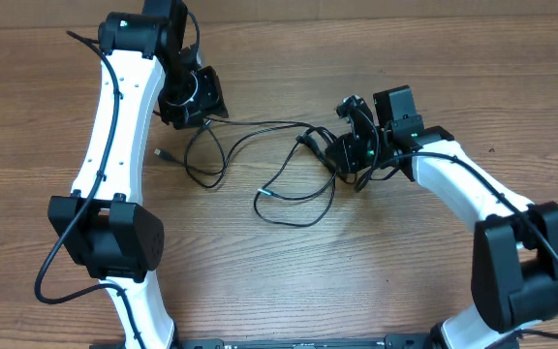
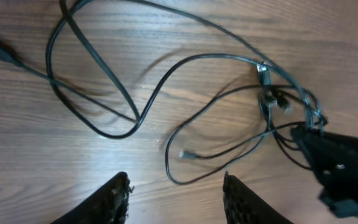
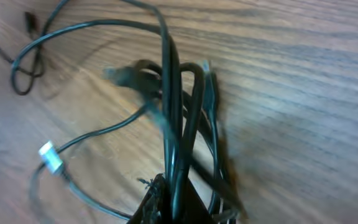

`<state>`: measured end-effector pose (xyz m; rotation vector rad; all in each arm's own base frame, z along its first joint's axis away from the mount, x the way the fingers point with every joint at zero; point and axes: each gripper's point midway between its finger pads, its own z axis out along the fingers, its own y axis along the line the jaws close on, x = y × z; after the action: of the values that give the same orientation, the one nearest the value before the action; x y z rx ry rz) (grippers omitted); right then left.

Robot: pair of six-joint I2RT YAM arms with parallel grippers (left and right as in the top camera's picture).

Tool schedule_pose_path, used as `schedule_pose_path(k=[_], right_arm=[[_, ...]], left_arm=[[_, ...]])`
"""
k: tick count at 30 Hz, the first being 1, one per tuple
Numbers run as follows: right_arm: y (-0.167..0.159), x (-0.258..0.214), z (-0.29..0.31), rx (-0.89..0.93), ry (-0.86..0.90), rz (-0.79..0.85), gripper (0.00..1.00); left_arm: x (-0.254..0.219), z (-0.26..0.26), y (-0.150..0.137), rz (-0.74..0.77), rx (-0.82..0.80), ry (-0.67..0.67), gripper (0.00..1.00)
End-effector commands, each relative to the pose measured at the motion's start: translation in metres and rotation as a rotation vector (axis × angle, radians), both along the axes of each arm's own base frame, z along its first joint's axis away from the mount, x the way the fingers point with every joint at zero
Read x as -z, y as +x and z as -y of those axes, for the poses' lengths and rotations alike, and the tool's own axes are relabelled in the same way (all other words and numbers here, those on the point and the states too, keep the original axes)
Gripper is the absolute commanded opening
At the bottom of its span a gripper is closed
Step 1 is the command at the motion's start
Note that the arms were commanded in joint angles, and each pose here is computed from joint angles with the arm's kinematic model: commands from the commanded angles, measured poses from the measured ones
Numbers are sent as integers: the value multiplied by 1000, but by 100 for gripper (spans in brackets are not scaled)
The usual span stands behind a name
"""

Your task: Untangle cables

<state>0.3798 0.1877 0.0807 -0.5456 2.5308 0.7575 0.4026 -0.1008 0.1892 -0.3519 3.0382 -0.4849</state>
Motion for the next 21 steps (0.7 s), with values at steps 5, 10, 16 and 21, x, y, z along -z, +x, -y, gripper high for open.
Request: schedule_pose_path(k=[5, 10, 16, 21], right_arm=[[10, -124, -11, -18, 109, 193, 4], [3, -163, -12, -9, 144, 206, 4], [-8, -187, -24, -73, 237, 213, 4], [-10, -189, -27, -48, 273, 166, 4]], left_arm=[[-18, 0, -14, 23, 70, 17, 57], [-19, 12, -26, -19, 93, -11, 58], [-40, 76, -47, 15, 350, -285, 47], [-60, 112, -54, 63, 449, -466, 47]])
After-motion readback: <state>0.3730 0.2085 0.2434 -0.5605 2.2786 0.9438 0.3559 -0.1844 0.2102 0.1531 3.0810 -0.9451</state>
